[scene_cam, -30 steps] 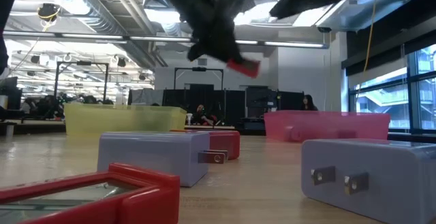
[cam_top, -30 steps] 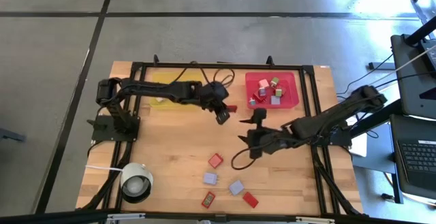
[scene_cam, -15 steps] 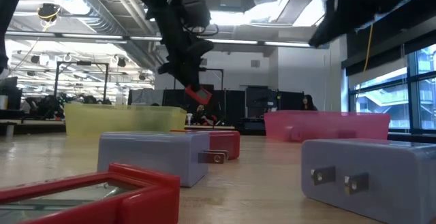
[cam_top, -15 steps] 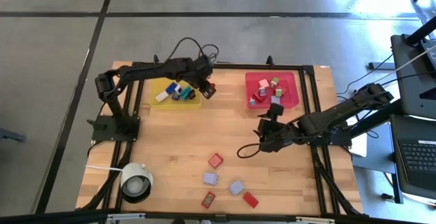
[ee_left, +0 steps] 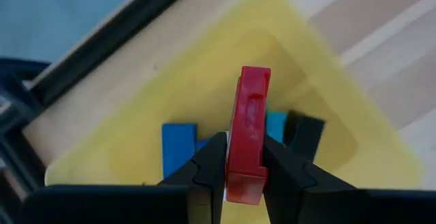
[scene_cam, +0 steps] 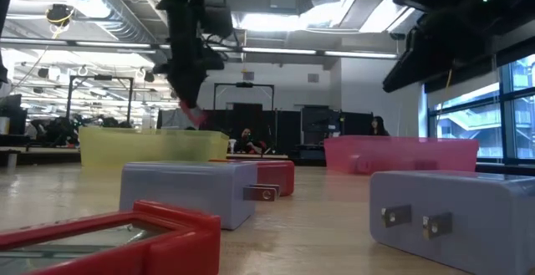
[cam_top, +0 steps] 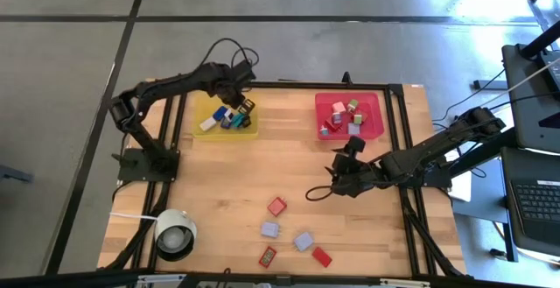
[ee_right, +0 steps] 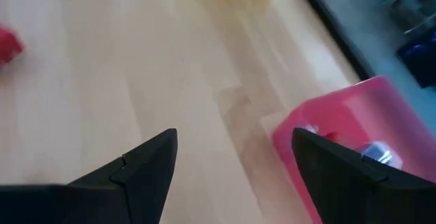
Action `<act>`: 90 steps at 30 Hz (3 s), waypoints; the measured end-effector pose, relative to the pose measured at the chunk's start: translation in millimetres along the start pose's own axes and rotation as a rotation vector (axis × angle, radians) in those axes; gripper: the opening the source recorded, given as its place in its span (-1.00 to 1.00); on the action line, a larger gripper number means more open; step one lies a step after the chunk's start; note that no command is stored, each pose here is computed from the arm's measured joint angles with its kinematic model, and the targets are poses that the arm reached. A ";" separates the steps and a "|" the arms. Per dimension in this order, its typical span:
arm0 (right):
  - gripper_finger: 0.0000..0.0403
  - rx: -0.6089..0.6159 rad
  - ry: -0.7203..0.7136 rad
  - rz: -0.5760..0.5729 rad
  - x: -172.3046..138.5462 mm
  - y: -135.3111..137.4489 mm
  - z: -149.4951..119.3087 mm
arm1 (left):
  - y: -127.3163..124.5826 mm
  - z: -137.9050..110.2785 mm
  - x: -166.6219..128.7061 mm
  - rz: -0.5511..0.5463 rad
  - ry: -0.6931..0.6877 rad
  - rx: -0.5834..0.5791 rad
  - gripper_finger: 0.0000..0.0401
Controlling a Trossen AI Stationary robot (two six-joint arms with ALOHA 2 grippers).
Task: Pick & Place Office items
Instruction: Put the left red digital clock into the yellow bin, then put the red charger adapter into the red bin
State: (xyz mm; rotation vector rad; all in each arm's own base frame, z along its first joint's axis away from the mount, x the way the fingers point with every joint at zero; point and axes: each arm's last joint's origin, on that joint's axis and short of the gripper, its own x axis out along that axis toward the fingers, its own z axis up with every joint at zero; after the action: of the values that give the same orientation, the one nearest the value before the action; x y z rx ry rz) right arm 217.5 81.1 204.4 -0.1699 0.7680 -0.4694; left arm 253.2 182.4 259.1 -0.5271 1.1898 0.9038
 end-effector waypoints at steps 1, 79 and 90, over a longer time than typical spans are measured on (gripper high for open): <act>0.45 0.006 -0.015 -0.014 0.2 0.0 0.7 | -0.1 -2.6 4.4 0.009 0.006 -0.010 -0.65; 0.72 -0.255 -0.423 0.860 113.5 70.6 51.4 | -102.5 -130.0 -67.8 0.337 0.064 0.310 -0.28; 0.72 -0.409 -0.251 0.988 149.0 90.9 67.6 | -104.8 -132.0 -69.6 0.332 0.035 0.302 -0.28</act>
State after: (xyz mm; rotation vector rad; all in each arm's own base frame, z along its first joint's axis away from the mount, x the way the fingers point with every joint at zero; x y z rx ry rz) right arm 389.2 90.5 130.4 -0.2014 0.6042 0.6412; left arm 259.0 0.6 272.3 -0.1025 1.4420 0.9728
